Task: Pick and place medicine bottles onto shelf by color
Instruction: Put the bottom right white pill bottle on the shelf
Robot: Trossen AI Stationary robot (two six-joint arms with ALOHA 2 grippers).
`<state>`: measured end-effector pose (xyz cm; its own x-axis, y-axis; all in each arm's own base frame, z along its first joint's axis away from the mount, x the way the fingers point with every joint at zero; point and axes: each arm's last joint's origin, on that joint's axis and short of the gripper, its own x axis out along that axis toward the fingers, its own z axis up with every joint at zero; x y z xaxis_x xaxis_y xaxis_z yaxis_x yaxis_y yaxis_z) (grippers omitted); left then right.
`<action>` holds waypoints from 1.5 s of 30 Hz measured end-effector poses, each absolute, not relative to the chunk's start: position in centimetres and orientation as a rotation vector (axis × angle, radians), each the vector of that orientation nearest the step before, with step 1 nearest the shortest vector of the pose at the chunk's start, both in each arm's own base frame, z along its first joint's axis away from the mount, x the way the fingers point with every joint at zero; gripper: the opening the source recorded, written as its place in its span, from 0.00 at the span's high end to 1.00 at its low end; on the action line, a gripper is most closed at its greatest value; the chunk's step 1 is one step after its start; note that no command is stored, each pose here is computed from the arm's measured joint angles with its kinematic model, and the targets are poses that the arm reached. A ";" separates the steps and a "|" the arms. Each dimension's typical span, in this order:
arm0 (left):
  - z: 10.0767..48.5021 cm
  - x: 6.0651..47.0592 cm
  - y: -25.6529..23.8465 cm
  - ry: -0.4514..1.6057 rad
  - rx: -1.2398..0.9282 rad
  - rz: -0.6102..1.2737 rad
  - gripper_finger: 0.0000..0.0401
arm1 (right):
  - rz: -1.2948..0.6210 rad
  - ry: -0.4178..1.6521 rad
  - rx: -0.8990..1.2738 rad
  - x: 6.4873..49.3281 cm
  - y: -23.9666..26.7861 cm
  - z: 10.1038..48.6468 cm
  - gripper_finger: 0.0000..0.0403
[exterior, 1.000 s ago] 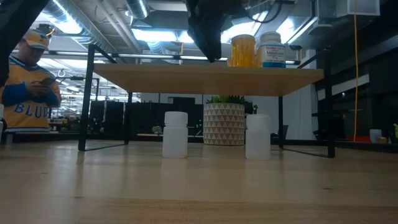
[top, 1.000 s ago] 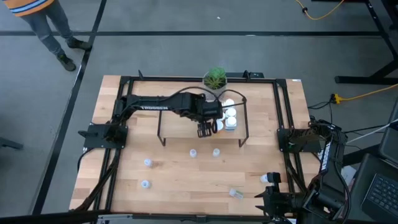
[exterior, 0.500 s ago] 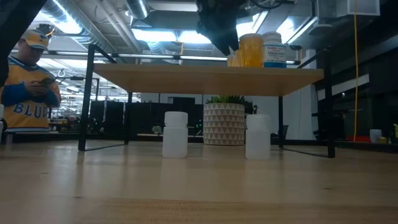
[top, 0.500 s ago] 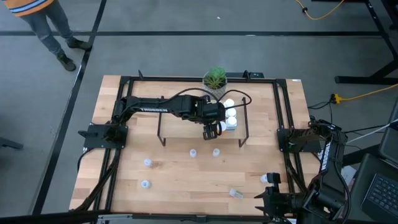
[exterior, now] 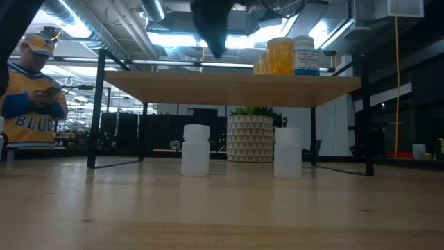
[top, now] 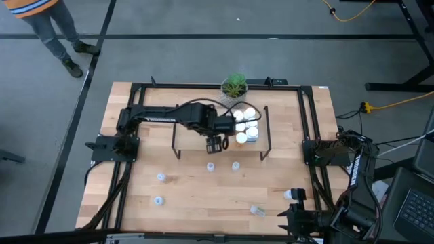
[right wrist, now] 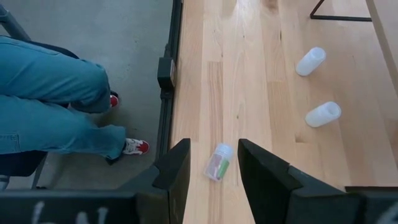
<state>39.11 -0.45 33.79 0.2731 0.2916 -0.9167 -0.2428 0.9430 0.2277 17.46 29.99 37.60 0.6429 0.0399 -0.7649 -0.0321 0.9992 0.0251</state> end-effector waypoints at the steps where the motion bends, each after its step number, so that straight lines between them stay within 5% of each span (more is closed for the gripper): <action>1: 34.1 38.6 -0.7 1.254 0.041 0.362 0.41 | 0.041 0.871 0.010 17.5 30.0 37.6 0.66; 12: 37.8 33.3 -4.2 1.277 0.053 0.306 0.41 | -0.020 0.852 0.062 18.8 29.3 37.6 0.66; 21: 39.7 24.7 -6.2 1.215 0.003 0.259 0.41 | -0.429 1.073 0.468 18.6 26.7 36.6 0.66; 26: 38.7 19.6 -6.5 1.166 -0.027 0.356 0.41 | -0.451 1.138 0.506 19.0 27.2 34.0 0.66; 38: 37.2 15.2 -9.1 0.978 -0.104 0.201 0.41 | -0.808 1.511 0.523 18.5 24.9 23.6 0.36; 45: 36.8 15.0 -10.1 0.940 -0.073 0.171 0.41 | -0.796 1.523 0.544 18.9 24.0 20.2 0.32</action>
<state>15.00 -10.12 36.79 0.5772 0.1141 -0.8086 -0.1779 0.9840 0.0119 18.91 23.98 20.21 -0.1175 -0.1163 -0.9862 0.7436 0.6479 -0.1650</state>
